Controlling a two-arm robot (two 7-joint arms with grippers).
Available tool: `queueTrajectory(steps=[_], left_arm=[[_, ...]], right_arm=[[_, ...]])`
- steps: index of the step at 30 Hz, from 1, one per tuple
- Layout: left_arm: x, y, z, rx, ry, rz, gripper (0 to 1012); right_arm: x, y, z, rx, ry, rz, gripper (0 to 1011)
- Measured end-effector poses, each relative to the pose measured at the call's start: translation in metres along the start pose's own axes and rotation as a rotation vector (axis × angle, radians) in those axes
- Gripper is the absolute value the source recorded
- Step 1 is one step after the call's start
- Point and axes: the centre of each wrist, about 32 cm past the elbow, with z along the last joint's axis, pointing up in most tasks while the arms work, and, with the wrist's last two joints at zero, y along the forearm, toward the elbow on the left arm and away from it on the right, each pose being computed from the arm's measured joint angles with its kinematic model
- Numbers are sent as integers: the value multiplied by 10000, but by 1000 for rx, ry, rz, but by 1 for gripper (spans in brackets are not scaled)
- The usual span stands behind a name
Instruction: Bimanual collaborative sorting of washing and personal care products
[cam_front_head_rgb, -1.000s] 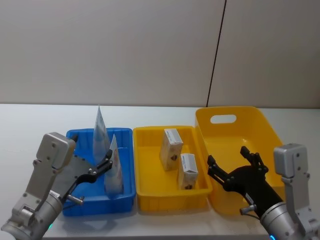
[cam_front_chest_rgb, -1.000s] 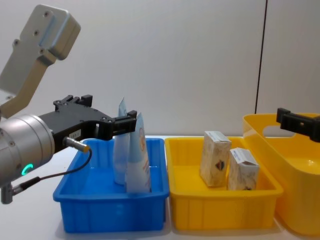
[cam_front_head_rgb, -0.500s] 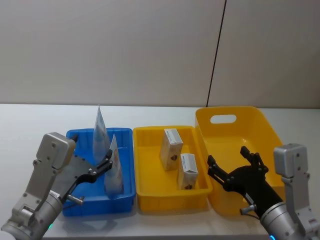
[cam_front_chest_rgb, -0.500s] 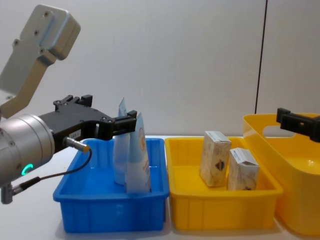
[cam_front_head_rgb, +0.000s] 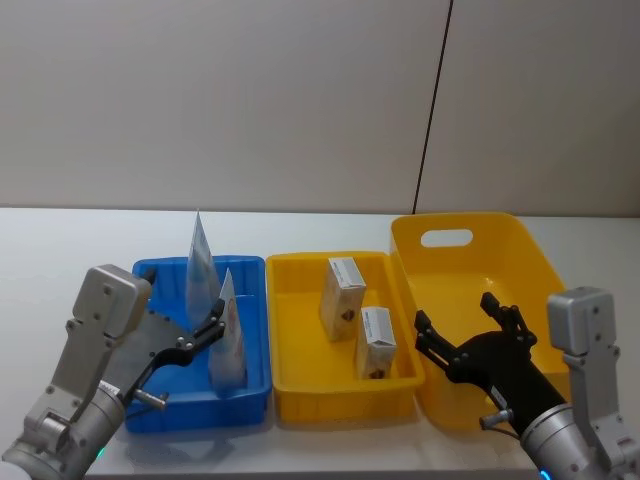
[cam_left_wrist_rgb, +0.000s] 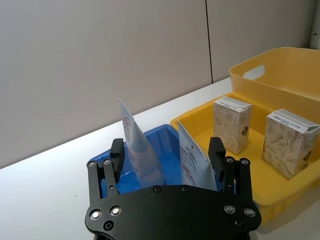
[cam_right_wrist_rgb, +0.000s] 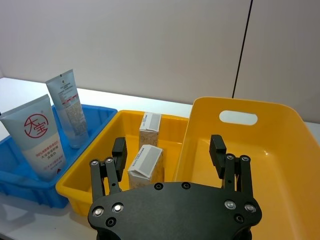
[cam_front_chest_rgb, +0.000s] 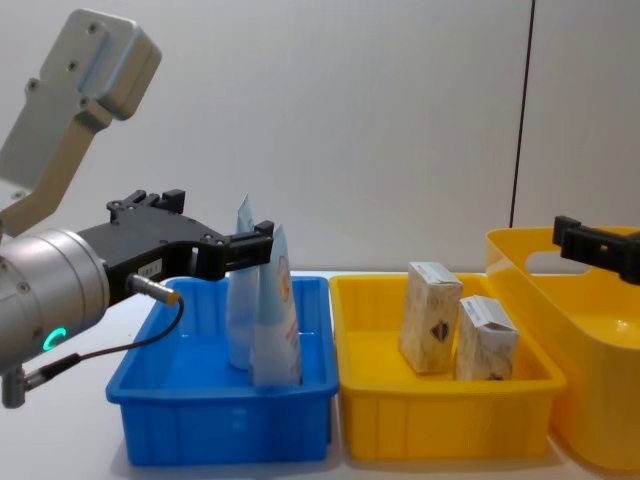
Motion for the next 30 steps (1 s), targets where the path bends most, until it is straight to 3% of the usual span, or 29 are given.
queueTrajectory(steps=[30], left_arm=[[0,0,0,0,0,0,1001]], right_arm=[[0,0,0,0,0,0,1003]])
